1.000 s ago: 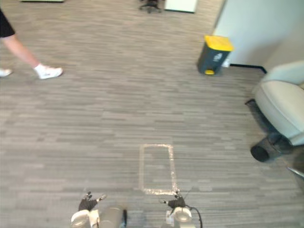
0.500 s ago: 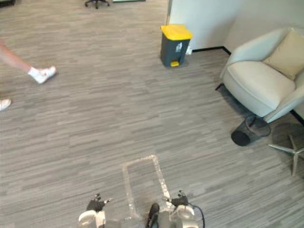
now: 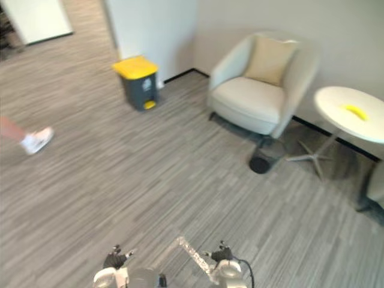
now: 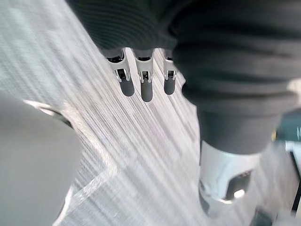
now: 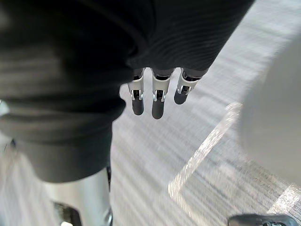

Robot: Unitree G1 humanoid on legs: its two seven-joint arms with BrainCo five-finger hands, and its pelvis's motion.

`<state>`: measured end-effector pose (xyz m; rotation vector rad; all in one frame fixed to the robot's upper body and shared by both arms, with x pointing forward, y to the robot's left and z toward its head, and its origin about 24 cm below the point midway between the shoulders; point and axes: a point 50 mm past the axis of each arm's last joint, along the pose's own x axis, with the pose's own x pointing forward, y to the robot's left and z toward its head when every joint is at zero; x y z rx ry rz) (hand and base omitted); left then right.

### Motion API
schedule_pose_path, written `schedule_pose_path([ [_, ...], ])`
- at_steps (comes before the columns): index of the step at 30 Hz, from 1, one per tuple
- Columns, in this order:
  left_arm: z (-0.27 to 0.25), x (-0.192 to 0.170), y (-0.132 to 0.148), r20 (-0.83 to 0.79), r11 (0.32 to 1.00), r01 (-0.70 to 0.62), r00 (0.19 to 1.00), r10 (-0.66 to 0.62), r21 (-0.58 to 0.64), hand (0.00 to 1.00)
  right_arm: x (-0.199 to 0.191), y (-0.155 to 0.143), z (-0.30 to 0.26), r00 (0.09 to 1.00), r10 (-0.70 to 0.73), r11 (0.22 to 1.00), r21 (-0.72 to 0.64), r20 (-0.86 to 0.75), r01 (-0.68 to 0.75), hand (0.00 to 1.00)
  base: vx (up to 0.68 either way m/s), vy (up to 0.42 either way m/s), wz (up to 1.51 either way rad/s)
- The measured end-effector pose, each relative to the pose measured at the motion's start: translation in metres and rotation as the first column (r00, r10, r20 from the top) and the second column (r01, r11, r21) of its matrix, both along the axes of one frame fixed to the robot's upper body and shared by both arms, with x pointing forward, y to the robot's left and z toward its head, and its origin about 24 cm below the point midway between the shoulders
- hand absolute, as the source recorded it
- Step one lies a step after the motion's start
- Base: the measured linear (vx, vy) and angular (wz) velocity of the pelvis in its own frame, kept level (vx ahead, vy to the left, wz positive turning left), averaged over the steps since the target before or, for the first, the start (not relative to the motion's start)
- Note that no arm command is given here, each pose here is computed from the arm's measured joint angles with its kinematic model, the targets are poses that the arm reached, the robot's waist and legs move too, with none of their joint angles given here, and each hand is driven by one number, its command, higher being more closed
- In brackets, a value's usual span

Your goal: Organize the slippers on the shoe rack

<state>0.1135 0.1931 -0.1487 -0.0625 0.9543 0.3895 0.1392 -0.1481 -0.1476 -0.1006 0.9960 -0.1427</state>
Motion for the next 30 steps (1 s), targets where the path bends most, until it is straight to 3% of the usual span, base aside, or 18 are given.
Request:
schedule_pose_path([
  [12, 0.002, 0.009, -0.006, 0.025, 1.000, 0.014, 1.000, -0.014, -0.018, 0.00, -0.005, -0.019, -0.004, 0.999, -0.039, 0.998, -0.040, -0.030, 0.038, 0.00, 0.07, -0.088, -0.41],
  [18, 0.002, 0.009, -0.012, 0.035, 1.000, 0.003, 0.999, -0.002, -0.030, 0.00, -0.001, -0.022, -0.002, 0.997, -0.070, 0.997, -0.045, -0.012, 0.069, 0.00, 0.09, 0.136, -0.84],
  [30, -0.004, -0.001, -0.014, -0.020, 0.999, 0.040, 0.999, -0.040, -0.028, 0.00, -0.021, -0.025, -0.007, 0.983, -0.174, 0.985, -0.017, -0.052, 0.174, 0.00, 0.16, 0.062, -0.14],
])
